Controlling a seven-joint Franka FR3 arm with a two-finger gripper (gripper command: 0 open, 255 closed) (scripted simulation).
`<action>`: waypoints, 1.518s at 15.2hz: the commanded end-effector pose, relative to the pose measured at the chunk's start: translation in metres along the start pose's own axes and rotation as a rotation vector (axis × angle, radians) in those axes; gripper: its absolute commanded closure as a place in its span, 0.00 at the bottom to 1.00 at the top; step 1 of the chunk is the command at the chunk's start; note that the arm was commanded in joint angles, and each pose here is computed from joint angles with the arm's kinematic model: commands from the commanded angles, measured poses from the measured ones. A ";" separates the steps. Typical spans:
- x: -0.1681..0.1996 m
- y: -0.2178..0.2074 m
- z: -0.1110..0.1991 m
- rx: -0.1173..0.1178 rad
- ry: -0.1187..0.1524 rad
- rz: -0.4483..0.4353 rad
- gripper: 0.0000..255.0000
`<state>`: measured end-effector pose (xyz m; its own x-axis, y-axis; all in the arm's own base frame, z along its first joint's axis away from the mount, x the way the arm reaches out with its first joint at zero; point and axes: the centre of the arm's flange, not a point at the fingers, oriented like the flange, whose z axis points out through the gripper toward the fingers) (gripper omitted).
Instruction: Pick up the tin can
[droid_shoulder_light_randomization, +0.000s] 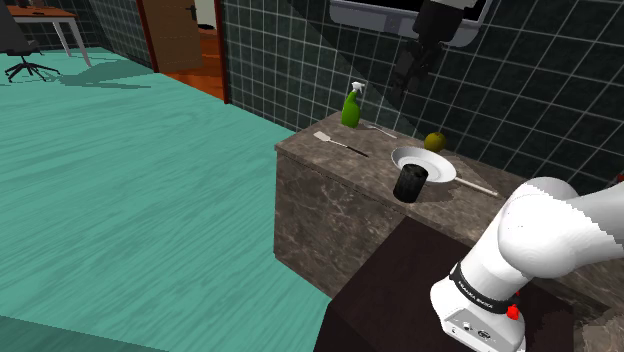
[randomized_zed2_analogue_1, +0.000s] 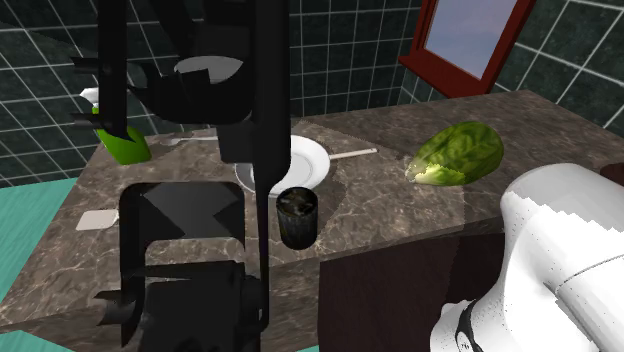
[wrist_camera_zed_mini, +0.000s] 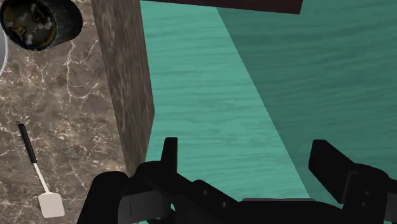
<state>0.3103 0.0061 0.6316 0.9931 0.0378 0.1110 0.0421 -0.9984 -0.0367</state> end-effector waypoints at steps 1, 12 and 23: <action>0.000 0.000 0.000 0.000 0.000 0.000 0.00; 0.021 0.105 0.095 -0.026 -0.029 0.278 0.00; 0.008 0.214 0.187 -0.052 -0.058 0.555 0.00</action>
<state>0.3513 -0.1873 0.4477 0.8818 -0.4702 0.0358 -0.4695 -0.8825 -0.0265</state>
